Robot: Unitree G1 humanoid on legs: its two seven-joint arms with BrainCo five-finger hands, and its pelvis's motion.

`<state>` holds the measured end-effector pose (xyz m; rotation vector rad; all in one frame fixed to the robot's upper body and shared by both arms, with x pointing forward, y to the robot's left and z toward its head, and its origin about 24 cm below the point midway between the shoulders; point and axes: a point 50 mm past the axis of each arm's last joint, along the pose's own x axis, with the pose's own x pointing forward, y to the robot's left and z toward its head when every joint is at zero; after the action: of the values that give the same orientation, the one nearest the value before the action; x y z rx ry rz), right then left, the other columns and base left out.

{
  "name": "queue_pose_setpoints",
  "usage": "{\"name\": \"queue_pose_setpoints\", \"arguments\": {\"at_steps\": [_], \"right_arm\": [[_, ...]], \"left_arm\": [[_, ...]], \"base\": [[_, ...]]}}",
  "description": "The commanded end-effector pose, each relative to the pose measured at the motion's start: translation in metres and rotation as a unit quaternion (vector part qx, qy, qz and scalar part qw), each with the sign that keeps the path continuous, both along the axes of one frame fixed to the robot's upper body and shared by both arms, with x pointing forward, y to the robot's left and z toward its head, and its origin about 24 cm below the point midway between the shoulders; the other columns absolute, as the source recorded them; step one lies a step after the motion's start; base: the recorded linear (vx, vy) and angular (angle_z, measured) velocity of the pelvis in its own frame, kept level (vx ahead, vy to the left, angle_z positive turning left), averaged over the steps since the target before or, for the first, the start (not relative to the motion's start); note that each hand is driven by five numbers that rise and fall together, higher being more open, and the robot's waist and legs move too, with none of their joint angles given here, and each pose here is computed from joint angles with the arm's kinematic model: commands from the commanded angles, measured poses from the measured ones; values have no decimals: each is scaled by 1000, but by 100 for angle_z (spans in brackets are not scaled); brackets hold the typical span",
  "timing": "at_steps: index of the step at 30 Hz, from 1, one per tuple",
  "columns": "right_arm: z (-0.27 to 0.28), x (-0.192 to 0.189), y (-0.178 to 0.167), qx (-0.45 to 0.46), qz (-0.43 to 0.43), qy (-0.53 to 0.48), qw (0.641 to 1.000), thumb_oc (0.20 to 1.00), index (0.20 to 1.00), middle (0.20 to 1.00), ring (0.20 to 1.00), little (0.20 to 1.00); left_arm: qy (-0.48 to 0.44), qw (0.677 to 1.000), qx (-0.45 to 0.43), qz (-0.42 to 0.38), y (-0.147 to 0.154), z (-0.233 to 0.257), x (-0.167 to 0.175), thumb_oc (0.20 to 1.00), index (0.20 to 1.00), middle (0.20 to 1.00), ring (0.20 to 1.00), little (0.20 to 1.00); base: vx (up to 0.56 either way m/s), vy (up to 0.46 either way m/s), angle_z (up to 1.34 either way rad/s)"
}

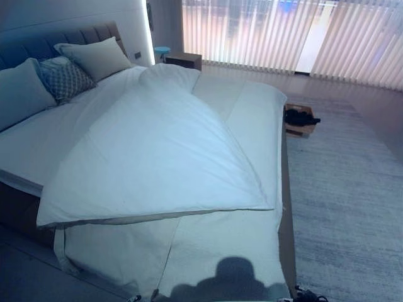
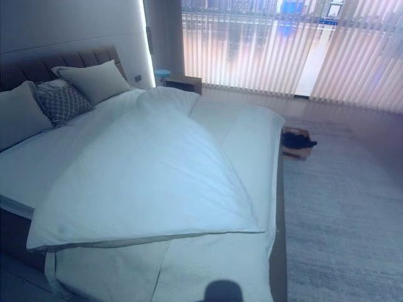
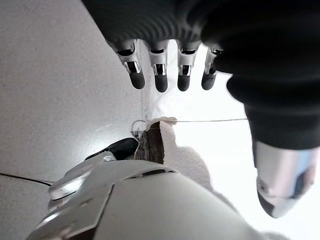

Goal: Make the bed

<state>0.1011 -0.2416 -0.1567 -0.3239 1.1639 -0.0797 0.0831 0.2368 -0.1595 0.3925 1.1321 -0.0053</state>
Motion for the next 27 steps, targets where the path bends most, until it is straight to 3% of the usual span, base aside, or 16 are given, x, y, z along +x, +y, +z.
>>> {"name": "queue_pose_setpoints", "arguments": {"at_steps": [1, 4, 6, 7, 8, 10, 11, 12, 13, 17, 18, 20, 25, 26, 27], "right_arm": [[6, 26, 7, 9, -9, -44, 999, 1000, 1000, 1000, 1000, 1000], [7, 29, 9, 21, -32, -61, 997, 1000, 1000, 1000, 1000, 1000], [17, 51, 12, 46, -73, -131, 988, 1000, 1000, 1000, 1000, 1000], [17, 51, 12, 46, -73, -131, 988, 1000, 1000, 1000, 1000, 1000], [47, 86, 18, 76, -79, -258, 960, 1000, 1000, 1000, 1000, 1000], [79, 108, 20, 99, -64, -351, 929, 1000, 1000, 1000, 1000, 1000], [78, 107, 20, 99, -64, -350, 929, 1000, 1000, 1000, 1000, 1000], [109, 125, 22, 120, -46, -420, 898, 1000, 1000, 1000, 1000, 1000], [130, 137, 25, 132, -38, -465, 874, 1000, 1000, 1000, 1000, 1000], [181, 164, 49, 196, -13, -560, 805, 1000, 1000, 1000, 1000, 1000], [181, 164, 49, 196, -13, -560, 805, 1000, 1000, 1000, 1000, 1000], [217, 181, 72, 255, 19, -603, 756, 1000, 1000, 1000, 1000, 1000], [269, 203, 97, 323, 19, -661, 677, 1000, 1000, 1000, 1000, 1000], [269, 203, 97, 323, 19, -661, 677, 1000, 1000, 1000, 1000, 1000], [283, 211, 108, 364, -7, -667, 650, 1000, 1000, 1000, 1000, 1000]], "left_arm": [[-47, 999, -8, 25, 0, 6, 23, 1000, 1000, 1000, 1000, 1000], [-47, 996, -17, 81, 4, 5, 16, 1000, 1000, 1000, 1000, 1000], [-119, 978, -42, 166, 8, 14, 32, 1000, 1000, 1000, 1000, 1000], [-119, 978, -42, 166, 8, 14, 32, 1000, 1000, 1000, 1000, 1000], [-260, 934, -103, 223, 11, 43, 66, 1000, 1000, 1000, 1000, 1000], [-363, 883, -164, 249, 10, 74, 86, 1000, 1000, 1000, 1000, 1000], [-363, 883, -164, 249, 10, 74, 86, 1000, 1000, 1000, 1000, 1000], [-429, 832, -237, 261, 2, 102, 104, 1000, 1000, 1000, 1000, 1000], [-464, 803, -272, 258, -2, 122, 114, 1000, 1000, 1000, 1000, 1000], [-515, 722, -378, 265, -17, 157, 139, 1000, 1000, 1000, 1000, 1000], [-515, 722, -378, 265, -17, 157, 139, 1000, 1000, 1000, 1000, 1000], [-548, 670, -432, 252, -34, 185, 162, 1000, 1000, 1000, 1000, 1000], [-577, 596, -509, 228, -66, 229, 194, 1000, 1000, 1000, 1000, 1000], [-577, 596, -509, 228, -66, 230, 194, 1000, 1000, 1000, 1000, 1000], [-579, 581, -531, 214, -83, 245, 205, 1000, 1000, 1000, 1000, 1000]], "base": [[30, -6, 8], [30, 0, 4], [23, 6, 0], [0, 0, 0], [0, 0, 0], [0, 0, 0], [0, 0, 0], [0, 0, 0], [-10, 3, 5], [-105, -2, 0], [-250, -26, -9], [-286, -36, -7], [-188, -11, 12], [-240, 17, 20], [-156, 20, 11]]}}
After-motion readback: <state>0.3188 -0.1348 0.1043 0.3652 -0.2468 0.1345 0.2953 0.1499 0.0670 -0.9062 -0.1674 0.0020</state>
